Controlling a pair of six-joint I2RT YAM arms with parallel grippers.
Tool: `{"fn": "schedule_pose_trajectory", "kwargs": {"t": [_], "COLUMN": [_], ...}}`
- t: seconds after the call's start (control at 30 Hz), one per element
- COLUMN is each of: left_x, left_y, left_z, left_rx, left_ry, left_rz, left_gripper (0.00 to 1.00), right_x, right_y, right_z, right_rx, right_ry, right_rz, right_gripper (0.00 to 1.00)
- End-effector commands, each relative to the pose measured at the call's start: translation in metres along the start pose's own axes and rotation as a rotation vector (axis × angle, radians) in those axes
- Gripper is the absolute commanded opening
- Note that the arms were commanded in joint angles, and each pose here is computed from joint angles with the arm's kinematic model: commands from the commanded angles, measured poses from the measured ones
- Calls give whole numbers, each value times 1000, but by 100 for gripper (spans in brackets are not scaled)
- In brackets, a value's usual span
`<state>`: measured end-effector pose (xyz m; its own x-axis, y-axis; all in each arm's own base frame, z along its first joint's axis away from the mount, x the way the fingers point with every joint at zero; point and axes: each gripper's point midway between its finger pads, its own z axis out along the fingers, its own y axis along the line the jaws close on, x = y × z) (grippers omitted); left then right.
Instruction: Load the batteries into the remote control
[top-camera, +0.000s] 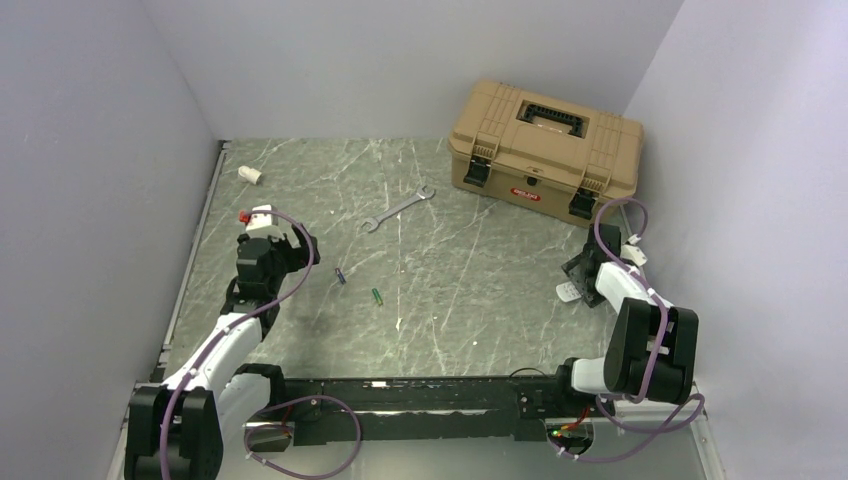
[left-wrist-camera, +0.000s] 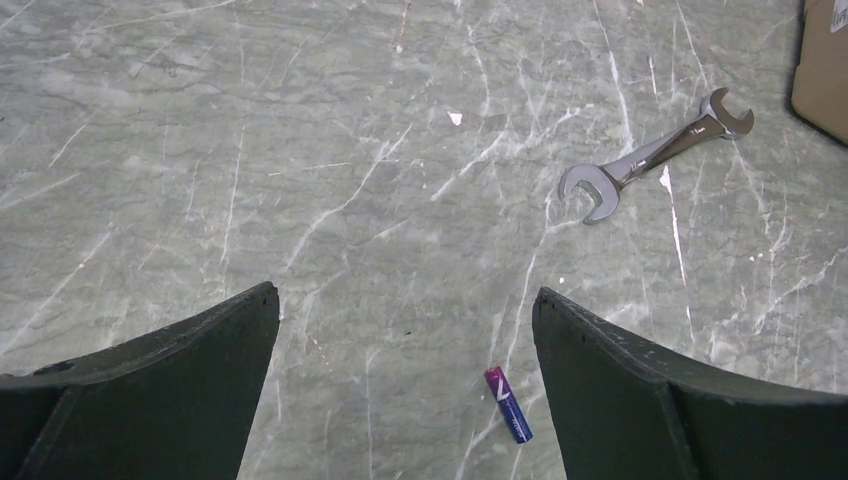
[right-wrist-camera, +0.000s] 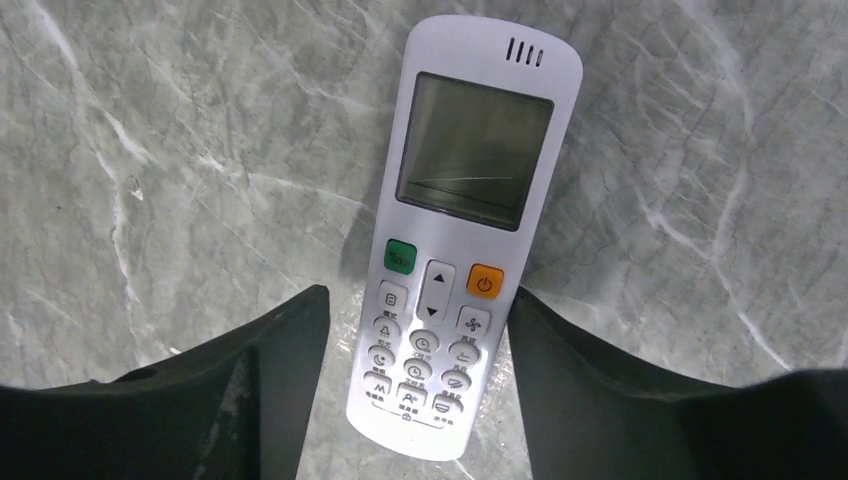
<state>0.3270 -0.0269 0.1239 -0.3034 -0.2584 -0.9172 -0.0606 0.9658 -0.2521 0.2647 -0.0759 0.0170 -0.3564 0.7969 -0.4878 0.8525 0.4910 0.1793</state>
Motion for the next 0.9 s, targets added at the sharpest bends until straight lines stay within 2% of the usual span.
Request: {"fn": "schedule_pose_trajectory", "kwargs": {"t": [0.0,0.23,0.33,0.4,0.57,0.73,0.87], "left_x": [-21,-20,-16,-19,-24,-23,-14], "left_y": [-13,-18,-15,-23,-65,-111,-147], "left_z": [0,3,2,1,-12,-34,-51], "left_rx": [61,71,13,29,131,312,455], "left_ry": [-68,-32,33,58,118,173,232], "left_rz": [16,-19,-107,-156,-128,-162,-225], "left_gripper": [99,99,99,99,99,99,99], "right_x": [22,26,31,34,66,131,172], "right_y": [-4,5,22,40,96,139,152], "right_z": [5,-5,-18,-33,-82,-122,-145], "right_rx": [-16,-104,-209,-278,-470,-773,-926], "right_ry": [78,91,87,61,7,81,96], "right_rz": [-2,-58,-98,-157,-404,-685,-866], "right_gripper": [64,49,43,39,37,37,36]}}
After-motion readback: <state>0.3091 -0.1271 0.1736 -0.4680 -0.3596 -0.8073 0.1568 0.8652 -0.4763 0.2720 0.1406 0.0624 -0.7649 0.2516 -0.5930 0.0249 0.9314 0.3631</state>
